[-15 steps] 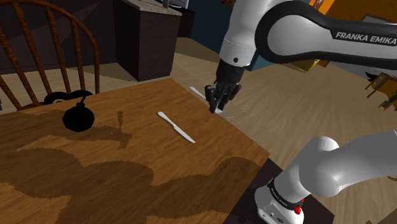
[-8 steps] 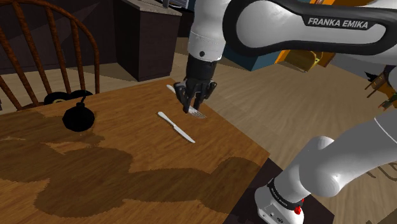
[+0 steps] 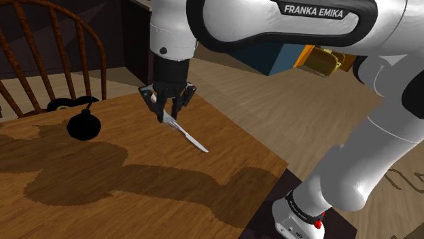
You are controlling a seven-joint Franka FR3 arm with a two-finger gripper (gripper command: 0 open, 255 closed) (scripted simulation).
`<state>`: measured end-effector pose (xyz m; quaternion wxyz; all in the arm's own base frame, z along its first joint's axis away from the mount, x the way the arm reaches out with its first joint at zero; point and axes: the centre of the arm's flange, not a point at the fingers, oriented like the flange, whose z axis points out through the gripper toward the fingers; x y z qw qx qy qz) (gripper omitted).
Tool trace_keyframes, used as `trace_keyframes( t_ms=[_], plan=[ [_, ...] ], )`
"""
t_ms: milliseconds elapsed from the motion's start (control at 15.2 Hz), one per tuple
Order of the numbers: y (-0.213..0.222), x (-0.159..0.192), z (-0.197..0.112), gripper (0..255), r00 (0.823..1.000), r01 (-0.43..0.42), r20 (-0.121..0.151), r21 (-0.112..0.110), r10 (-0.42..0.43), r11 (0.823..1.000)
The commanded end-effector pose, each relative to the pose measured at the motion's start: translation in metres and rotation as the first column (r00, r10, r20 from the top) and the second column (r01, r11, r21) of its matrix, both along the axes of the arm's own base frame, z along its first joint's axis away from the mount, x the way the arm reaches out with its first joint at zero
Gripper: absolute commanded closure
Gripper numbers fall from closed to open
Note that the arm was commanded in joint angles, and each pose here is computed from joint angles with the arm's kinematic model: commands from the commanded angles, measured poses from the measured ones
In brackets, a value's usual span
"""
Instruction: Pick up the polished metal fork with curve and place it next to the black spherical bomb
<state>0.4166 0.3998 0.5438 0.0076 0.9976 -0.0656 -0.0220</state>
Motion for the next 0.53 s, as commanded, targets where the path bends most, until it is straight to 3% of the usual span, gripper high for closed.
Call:
trace_keyframes(
  t_ms=[0, 462],
  plan=[
    [0.023, 0.012, 0.001, 255, 1.000, 0.003, 0.000, 0.000, -0.003, 1.000],
    [0.116, 0.050, 0.001, 255, 1.000, 0.003, 0.000, 0.000, -0.003, 1.000]
  ],
)
